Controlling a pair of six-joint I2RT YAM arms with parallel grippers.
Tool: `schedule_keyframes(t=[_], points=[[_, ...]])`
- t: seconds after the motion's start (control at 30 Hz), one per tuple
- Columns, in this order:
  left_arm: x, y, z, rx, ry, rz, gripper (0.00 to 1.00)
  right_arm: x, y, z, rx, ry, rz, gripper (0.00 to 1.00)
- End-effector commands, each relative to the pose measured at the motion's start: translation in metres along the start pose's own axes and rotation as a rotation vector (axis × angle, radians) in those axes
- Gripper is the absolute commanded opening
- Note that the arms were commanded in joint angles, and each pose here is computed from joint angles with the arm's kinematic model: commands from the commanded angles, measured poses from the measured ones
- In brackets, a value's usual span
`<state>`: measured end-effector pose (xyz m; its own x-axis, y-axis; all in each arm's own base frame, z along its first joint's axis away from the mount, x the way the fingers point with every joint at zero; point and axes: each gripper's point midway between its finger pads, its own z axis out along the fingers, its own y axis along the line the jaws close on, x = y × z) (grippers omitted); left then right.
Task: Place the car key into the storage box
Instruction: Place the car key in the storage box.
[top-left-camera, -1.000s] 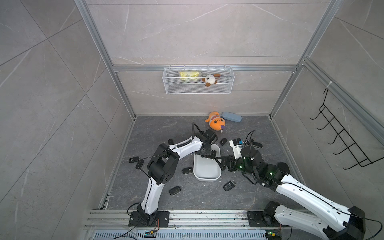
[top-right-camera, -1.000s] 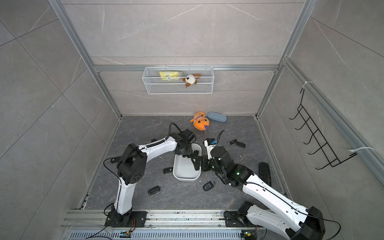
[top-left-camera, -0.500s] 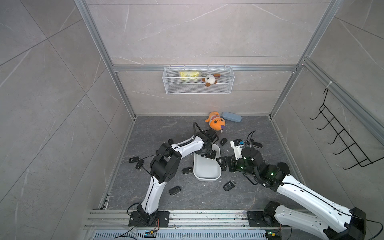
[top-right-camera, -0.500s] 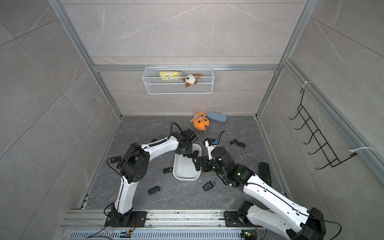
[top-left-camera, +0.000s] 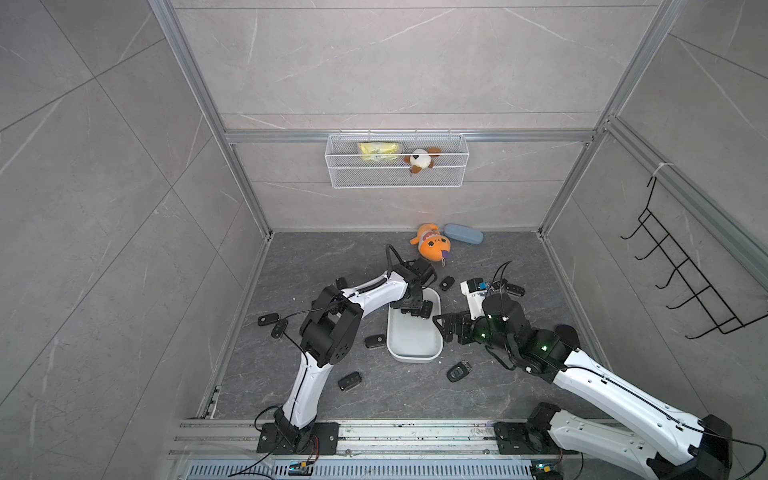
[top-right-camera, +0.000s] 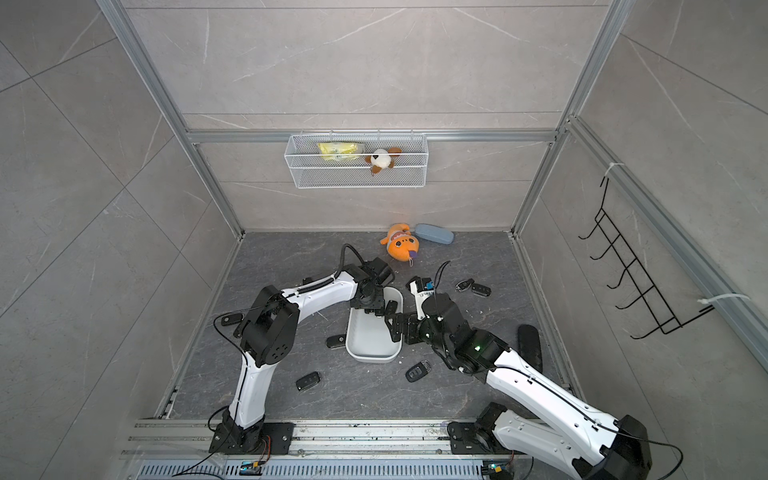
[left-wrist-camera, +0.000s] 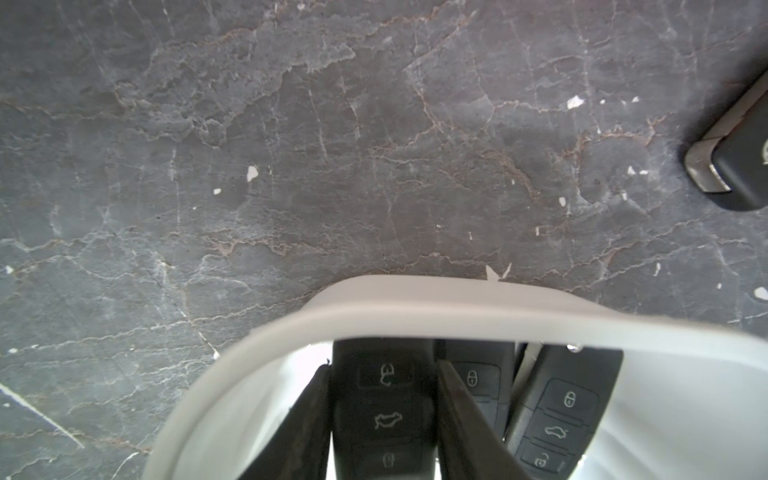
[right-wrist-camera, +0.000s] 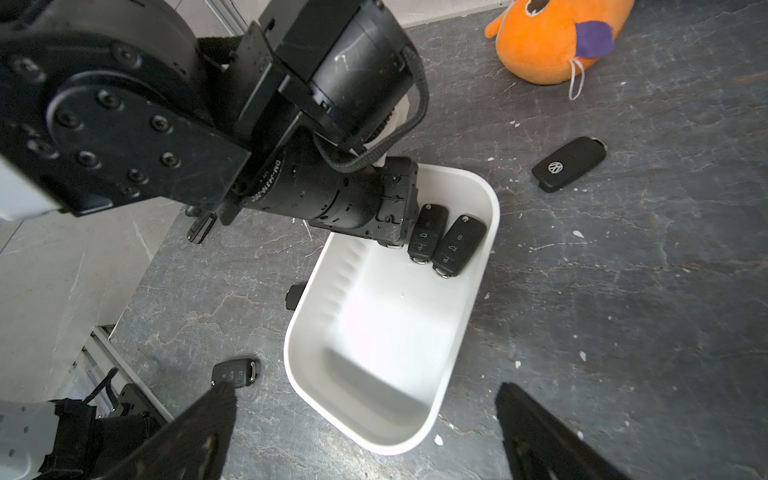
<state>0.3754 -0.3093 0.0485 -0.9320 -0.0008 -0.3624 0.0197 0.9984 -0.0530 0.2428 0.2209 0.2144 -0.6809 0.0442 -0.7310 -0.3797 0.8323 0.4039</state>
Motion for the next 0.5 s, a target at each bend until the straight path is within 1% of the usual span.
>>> schedule_keyframes(t=[0.0, 0.27, 0.47], points=[[-0.0058, -0.0110, 0.0037, 0.044, -0.003, 0.011, 0.46, 0.0043, -0.0061, 0.0019, 0.019, 0.011, -0.014, 1.00], [-0.0010, -0.0159, 0.0102, 0.071, 0.017, 0.000, 0.46, 0.0044, -0.0064, 0.0019, 0.021, 0.012, -0.014, 0.99], [-0.0001, -0.0101, 0.0040, 0.057, 0.013, -0.009, 0.46, 0.0051, -0.0068, 0.0021, 0.023, 0.013, -0.015, 1.00]])
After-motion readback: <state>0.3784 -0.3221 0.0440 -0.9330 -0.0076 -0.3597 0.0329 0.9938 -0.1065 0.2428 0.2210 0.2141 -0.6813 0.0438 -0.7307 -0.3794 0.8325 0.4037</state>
